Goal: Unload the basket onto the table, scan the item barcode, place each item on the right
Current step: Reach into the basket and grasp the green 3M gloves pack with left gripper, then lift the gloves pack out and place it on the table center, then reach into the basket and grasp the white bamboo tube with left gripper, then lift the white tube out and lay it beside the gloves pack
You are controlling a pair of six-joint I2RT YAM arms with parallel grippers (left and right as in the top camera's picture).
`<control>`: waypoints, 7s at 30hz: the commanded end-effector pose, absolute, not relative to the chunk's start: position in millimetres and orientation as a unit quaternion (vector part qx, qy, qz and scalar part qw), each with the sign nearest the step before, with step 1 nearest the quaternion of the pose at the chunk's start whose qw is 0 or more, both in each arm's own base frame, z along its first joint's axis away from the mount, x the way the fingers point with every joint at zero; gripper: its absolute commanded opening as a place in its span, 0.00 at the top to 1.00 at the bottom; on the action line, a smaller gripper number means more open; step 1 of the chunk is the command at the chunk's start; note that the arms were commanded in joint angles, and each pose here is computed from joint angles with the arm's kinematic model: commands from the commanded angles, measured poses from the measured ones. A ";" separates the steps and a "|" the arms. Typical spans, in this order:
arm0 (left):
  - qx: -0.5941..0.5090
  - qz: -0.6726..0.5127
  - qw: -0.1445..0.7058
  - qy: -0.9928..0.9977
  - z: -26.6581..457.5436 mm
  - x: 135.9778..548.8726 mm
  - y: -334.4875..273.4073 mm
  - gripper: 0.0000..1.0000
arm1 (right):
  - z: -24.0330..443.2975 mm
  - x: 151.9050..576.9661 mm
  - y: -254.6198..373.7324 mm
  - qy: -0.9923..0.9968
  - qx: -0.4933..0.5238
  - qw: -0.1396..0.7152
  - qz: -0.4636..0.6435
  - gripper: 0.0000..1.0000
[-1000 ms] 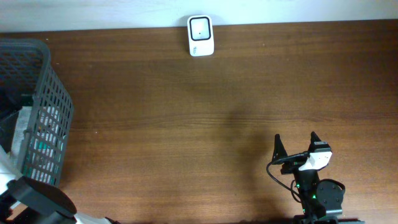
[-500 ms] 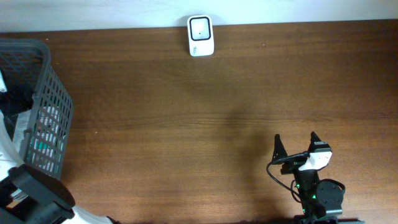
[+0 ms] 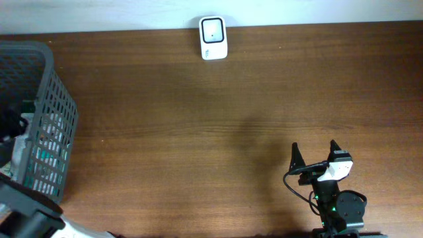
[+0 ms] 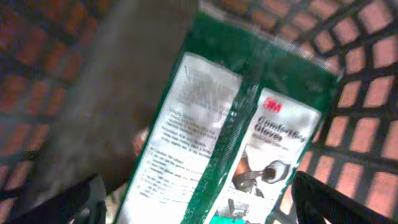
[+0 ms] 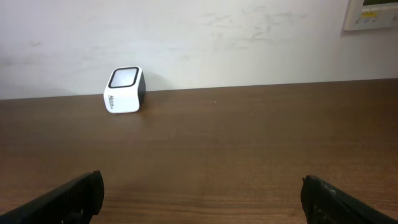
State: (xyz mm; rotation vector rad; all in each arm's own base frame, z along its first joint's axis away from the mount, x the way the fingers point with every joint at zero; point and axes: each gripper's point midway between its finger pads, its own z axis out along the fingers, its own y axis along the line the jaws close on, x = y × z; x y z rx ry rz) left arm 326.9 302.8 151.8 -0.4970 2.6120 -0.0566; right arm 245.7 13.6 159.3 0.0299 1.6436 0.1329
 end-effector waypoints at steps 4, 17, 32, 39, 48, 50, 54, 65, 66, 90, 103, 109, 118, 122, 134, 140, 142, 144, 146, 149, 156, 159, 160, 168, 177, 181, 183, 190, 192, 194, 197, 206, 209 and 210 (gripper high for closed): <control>-0.160 -0.080 0.195 0.964 98.5 325.0 295.1 0.11 | 156.4 245.8 13.2 0.733 0.015 0.677 0.060 0.02; -0.191 -0.103 0.143 0.966 47.3 303.1 309.6 0.06 | 156.4 245.8 13.2 0.733 0.015 0.677 0.060 0.02; -0.124 -0.156 0.472 0.859 349.5 367.0 270.5 1.00 | 156.4 245.8 13.2 0.733 0.015 0.677 0.060 0.02; 0.038 -0.209 0.500 0.840 443.5 381.7 77.8 1.00 | 156.4 245.8 13.2 0.733 0.015 0.677 0.060 0.02; 0.230 -0.247 0.215 0.916 237.0 398.8 -172.1 1.00 | 156.4 245.8 13.2 0.733 0.015 0.677 0.060 0.02; 0.175 -0.275 0.181 0.928 177.0 409.4 -210.5 1.00 | 156.4 245.8 13.2 0.733 0.015 0.677 0.060 0.02; 0.139 -0.309 0.151 0.929 112.3 410.4 -283.0 1.00 | 156.4 245.8 13.2 0.733 0.015 0.677 0.060 0.02; -0.227 -0.136 0.085 0.961 24.6 375.3 -299.0 0.98 | 156.4 245.8 13.2 0.733 0.015 0.677 0.060 0.02; -0.226 -0.136 0.081 0.961 22.4 374.0 -299.7 0.93 | 156.4 245.8 13.2 0.733 0.015 0.677 0.060 0.02; -0.352 0.142 0.458 0.804 358.9 312.4 261.4 0.00 | 156.4 245.8 13.2 0.733 0.015 0.677 0.060 0.01; -0.114 0.085 0.168 0.975 161.1 292.3 296.5 0.07 | 156.4 245.8 13.2 0.733 0.015 0.677 0.060 0.02; -0.078 0.056 0.130 0.987 116.3 301.7 297.0 0.16 | 156.4 245.8 13.2 0.733 0.015 0.677 0.060 0.02; -0.053 0.008 0.079 0.995 55.4 316.5 279.7 0.35 | 156.4 245.8 13.2 0.733 0.015 0.677 0.060 0.01; -0.048 -0.009 0.059 0.997 33.7 315.2 275.7 0.38 | 156.4 245.8 13.2 0.733 0.015 0.677 0.060 0.02; -0.090 0.019 0.098 0.991 84.7 342.4 296.6 1.00 | 156.4 245.8 13.2 0.733 0.015 0.677 0.060 0.02; -0.168 0.076 0.233 0.955 245.1 392.3 298.1 1.00 | 156.4 245.8 13.2 0.733 0.015 0.677 0.060 0.02; -0.195 0.082 0.283 0.935 296.7 398.6 282.2 1.00 | 156.4 245.8 13.2 0.733 0.015 0.677 0.060 0.02; -0.232 0.082 0.319 0.915 334.1 391.0 274.2 1.00 | 156.4 245.8 13.2 0.733 0.015 0.677 0.060 0.02; -0.280 0.079 0.361 0.886 374.2 375.7 263.6 1.00 | 156.4 245.8 13.2 0.733 0.015 0.677 0.060 0.02; -0.232 -0.027 0.452 0.861 426.4 381.5 211.0 1.00 | 156.4 245.8 13.2 0.733 0.015 0.677 0.060 0.02; -0.035 -0.280 0.412 0.866 439.2 416.4 8.5 1.00 | 156.4 245.8 13.2 0.733 0.015 0.677 0.060 0.02; 0.021 -0.263 0.354 0.897 408.5 423.9 -64.1 1.00 | 156.4 245.8 13.2 0.733 0.015 0.677 0.060 0.02; 0.037 -0.243 0.318 0.916 385.9 425.5 -89.3 1.00 | 156.4 245.8 13.2 0.733 0.015 0.677 0.060 0.02; -0.091 -0.056 0.096 0.990 135.7 408.7 -216.7 1.00 | 156.4 245.8 13.2 0.733 0.015 0.677 0.060 0.02; -0.100 -0.035 0.102 0.989 25.8 389.3 -228.0 0.53 | 156.4 245.8 13.2 0.733 0.015 0.677 0.060 0.02; -0.078 -0.055 0.117 0.989 46.3 397.0 -235.4 0.00 | 156.4 245.8 13.2 0.733 0.015 0.677 0.060 0.02; -0.025 -0.089 0.191 0.977 113.8 419.2 -239.6 0.00 | 156.4 245.8 13.2 0.733 0.015 0.677 0.060 0.02; -0.237 -0.006 0.494 0.836 387.4 395.8 40.9 0.14 | 156.4 245.8 13.2 0.733 0.015 0.677 0.060 0.02; -0.321 0.044 0.494 0.807 391.3 373.3 118.8 0.16 | 156.4 245.8 13.2 0.733 0.015 0.677 0.060 0.02; -0.400 0.091 0.467 0.783 375.5 351.0 191.8 0.21 | 156.4 245.8 13.2 0.733 0.015 0.677 0.060 0.02; -0.477 0.117 0.408 0.770 332.7 331.2 263.6 0.23 | 156.4 245.8 13.1 0.733 0.015 0.677 0.060 0.02; -0.569 0.085 0.141 0.806 118.4 334.2 311.2 0.38 | 156.4 245.8 13.2 0.733 0.015 0.677 0.060 0.02; -0.569 0.095 0.098 0.811 79.8 331.5 314.5 0.44 | 156.4 245.8 13.2 0.733 0.015 0.677 0.060 0.02; -0.569 0.107 0.076 0.812 62.7 326.9 316.9 0.47 | 156.4 245.8 13.2 0.733 0.015 0.677 0.060 0.02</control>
